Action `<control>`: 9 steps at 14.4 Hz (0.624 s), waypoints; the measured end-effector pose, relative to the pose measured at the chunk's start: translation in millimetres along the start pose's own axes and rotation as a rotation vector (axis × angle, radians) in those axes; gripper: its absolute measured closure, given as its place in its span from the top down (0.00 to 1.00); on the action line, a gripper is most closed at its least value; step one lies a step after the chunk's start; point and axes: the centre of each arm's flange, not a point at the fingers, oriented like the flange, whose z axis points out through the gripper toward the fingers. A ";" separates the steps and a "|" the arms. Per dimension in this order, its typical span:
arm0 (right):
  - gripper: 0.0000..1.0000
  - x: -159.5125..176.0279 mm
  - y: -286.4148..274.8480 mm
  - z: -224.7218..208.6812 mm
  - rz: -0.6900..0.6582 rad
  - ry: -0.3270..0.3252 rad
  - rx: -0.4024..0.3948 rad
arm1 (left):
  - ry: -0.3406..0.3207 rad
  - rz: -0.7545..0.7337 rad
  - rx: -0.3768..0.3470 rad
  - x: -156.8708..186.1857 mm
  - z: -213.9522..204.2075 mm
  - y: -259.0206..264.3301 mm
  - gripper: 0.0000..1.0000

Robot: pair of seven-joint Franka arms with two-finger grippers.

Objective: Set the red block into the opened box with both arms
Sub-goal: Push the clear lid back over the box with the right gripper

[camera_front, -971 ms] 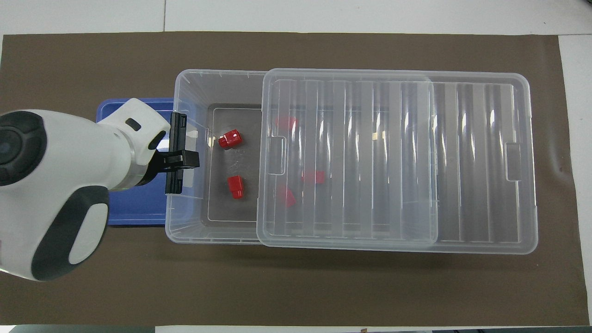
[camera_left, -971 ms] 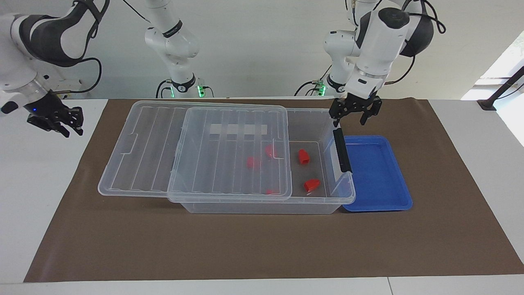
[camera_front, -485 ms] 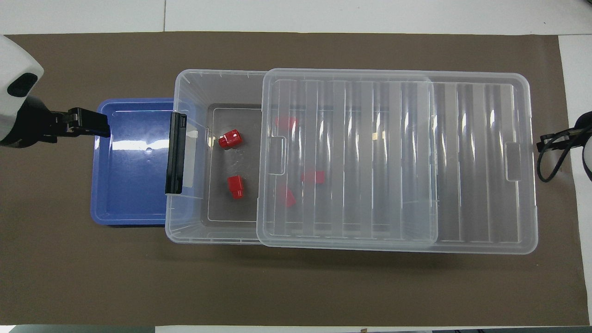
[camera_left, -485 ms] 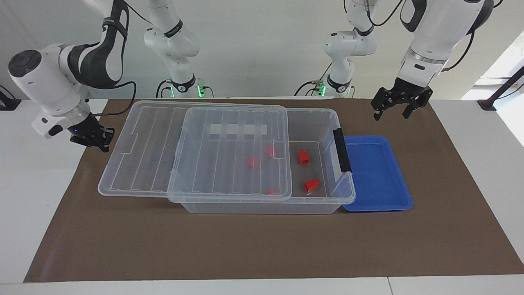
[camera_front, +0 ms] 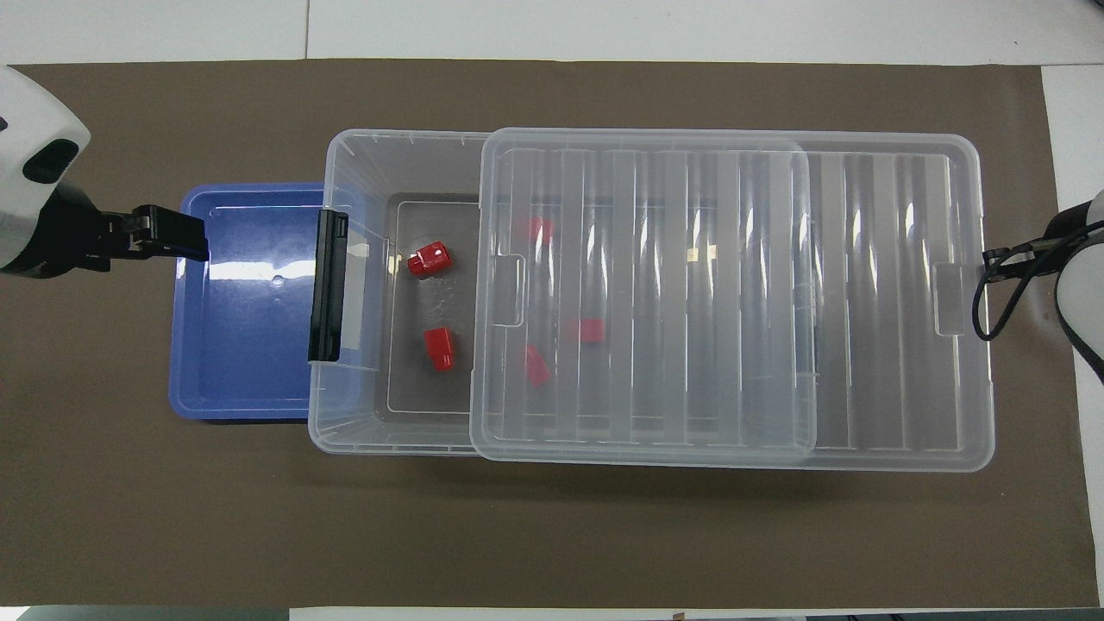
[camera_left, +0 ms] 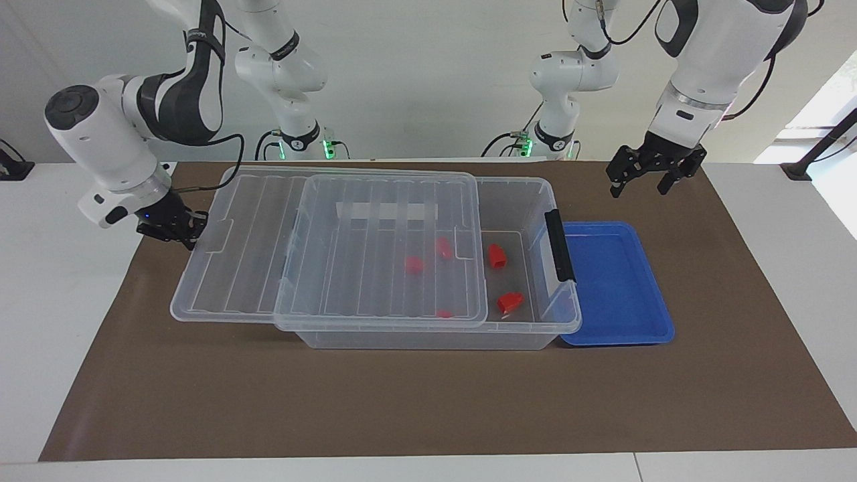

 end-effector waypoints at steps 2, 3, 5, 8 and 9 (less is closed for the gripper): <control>0.01 -0.2 -5.4 1.5 -0.002 0.003 -0.001 | 0.005 0.007 0.001 2.7 -2.4 -18.9 1.00; 0.01 -0.3 -6.0 1.7 0.002 0.004 -0.001 | 0.008 0.000 0.002 3.6 -4.1 -26.6 1.00; 0.01 0.3 -9.9 1.6 0.002 0.005 0.000 | 0.003 -0.004 0.003 2.9 -7.2 -33.0 1.00; 0.01 3.3 -25.1 3.0 0.017 0.012 0.002 | -0.008 0.010 0.006 -6.2 -16.9 -25.7 1.00; 0.01 3.8 -30.0 4.8 0.018 0.020 0.000 | -0.008 0.022 0.007 -10.0 -20.7 -19.7 1.00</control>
